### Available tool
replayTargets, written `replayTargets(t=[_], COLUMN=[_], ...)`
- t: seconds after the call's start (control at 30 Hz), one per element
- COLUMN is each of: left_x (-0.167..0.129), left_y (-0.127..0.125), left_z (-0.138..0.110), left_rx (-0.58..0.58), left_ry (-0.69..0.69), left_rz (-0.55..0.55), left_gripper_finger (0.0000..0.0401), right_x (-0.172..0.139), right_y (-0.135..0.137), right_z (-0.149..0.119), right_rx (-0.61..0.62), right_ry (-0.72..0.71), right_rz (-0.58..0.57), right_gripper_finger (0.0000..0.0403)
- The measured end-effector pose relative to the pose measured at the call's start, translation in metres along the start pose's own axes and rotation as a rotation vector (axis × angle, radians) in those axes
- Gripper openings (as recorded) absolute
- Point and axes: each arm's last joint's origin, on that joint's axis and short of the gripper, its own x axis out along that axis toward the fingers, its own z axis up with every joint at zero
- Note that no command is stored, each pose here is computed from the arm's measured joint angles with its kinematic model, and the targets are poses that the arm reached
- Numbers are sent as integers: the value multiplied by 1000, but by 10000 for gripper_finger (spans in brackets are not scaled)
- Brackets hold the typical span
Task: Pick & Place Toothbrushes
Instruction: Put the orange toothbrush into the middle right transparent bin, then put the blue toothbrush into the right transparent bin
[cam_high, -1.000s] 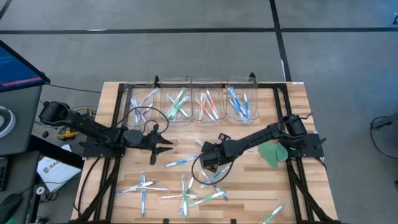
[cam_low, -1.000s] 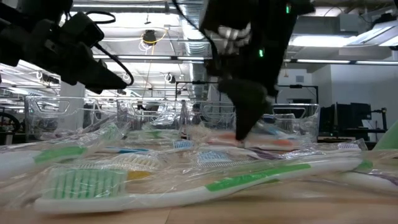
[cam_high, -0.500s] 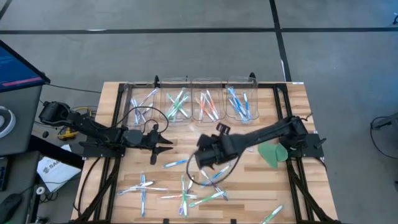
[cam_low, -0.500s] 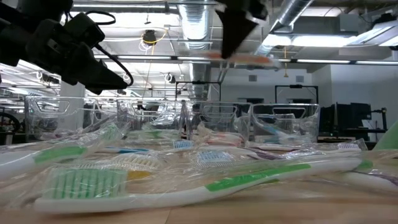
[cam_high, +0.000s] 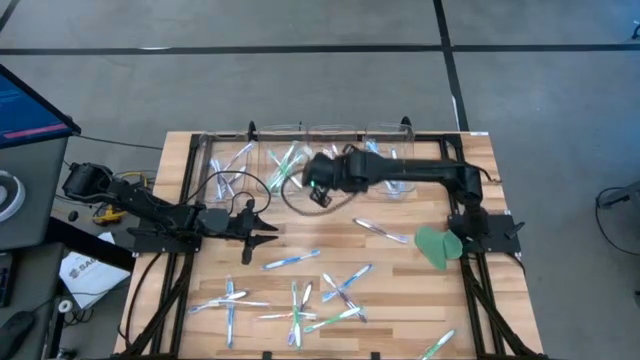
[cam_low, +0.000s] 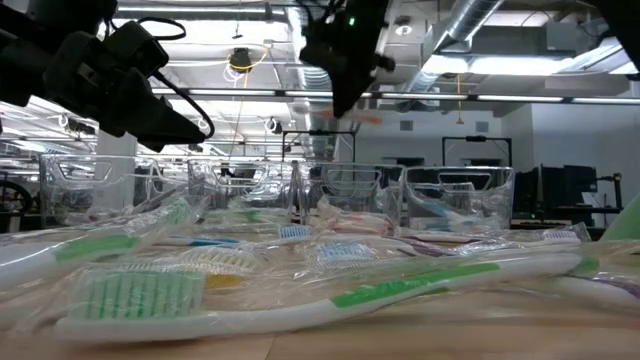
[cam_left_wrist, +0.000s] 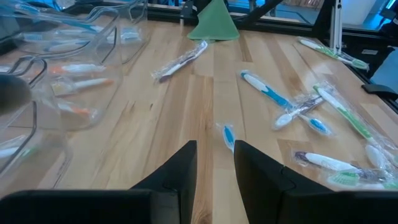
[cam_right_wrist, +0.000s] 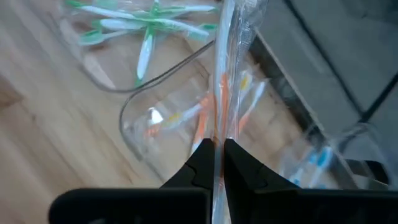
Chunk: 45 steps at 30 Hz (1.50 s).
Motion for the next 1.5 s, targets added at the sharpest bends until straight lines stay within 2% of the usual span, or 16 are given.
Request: replayTargets(t=[0.13,0.33,0.47,0.6,0.8,0.93,1.17,1.37,1.5], left_x=[0,0,0,0,0,0,0,0,0], left_y=[0,0,0,0,0,0,0,0,0], left_z=[0,0,0,0,0,0,0,0,0], left_rx=[0,0,0,0,0,0,0,-1,0], left_ry=[0,0,0,0,0,1,1,0,0], left_rz=[3,3,3,3,2,-2,-2,-1,-1], left_gripper_finger=[99,99,99,99,99,99,99,99,99], right_x=[23,66,83,88,82,66,34,14,2], right_y=[-23,-45,-50,-50,-46,-43,-20,4,17], right_z=[11,4,-3,-7,-5,-1,-3,-15,-27], right_rx=[85,152,191,197,187,167,58,-38,-87], right_ry=[6,75,98,115,99,105,109,131,148], right_rz=[58,76,64,56,66,76,104,118,63], right_gripper_finger=[8,16,51,99,178,209,226,228,228])
